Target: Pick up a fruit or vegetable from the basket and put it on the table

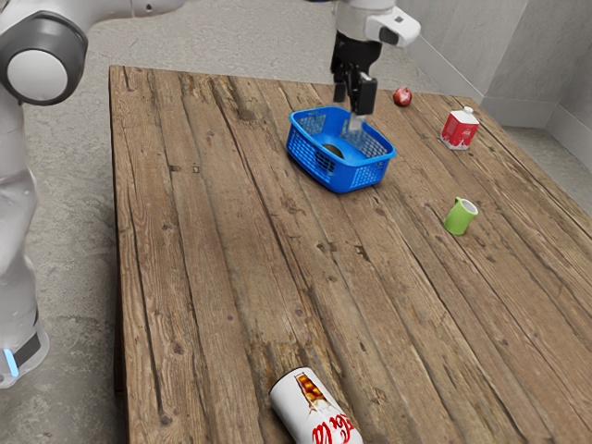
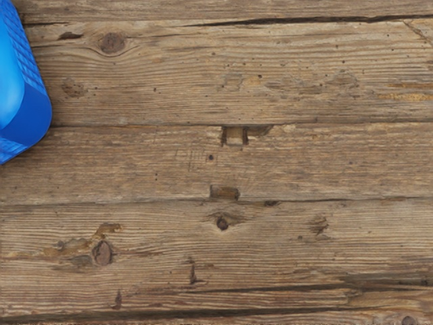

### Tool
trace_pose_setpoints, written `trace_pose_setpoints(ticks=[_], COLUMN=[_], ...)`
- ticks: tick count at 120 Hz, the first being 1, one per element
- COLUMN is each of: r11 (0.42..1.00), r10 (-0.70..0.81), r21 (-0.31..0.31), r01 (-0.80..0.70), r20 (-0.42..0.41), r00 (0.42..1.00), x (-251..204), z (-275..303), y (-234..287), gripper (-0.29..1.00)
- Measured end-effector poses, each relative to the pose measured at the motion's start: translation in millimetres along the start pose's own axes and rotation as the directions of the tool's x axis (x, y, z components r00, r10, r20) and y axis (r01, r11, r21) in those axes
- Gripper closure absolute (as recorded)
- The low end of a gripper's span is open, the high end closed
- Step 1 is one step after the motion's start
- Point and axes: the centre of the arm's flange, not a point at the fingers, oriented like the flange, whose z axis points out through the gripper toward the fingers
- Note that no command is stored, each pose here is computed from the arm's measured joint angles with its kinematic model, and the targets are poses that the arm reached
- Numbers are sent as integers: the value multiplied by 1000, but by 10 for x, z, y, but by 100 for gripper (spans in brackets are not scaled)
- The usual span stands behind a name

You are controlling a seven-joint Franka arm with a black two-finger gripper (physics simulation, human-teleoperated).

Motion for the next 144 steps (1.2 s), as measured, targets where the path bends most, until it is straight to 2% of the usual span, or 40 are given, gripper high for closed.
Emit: trace_pose_setpoints(ticks=[24,36,42,50,58,67,76,91,108,114,125,144], r11=[1000,999,997,988,961,898,804,647,497,430,312,195], r10=[-21,-47,-77,-151,-274,-437,-591,-759,-867,-903,-950,-981], r21=[2,11,10,-1,-8,11,60,108,58,32,22,-30], r01=[21,49,81,154,277,440,591,755,866,902,950,980], r20=[2,-166,-209,-216,-171,-91,-23,0,-1,-1,6,-8], r00=[1000,985,975,965,946,895,806,651,498,430,312,195], x=[-24,-215,-340,-412,-306,-44,91,330,626,673,783,960], z=[-50,-1009,-1289,-1390,-1197,-749,-301,241,686,776,1119,1353], y=[-193,-320,-377,-457,-559,-675,-874,-1077,-1189,-1342,-1634,-1705], gripper=[0,0,0,0,0,0,0,0,0,0,0,0])
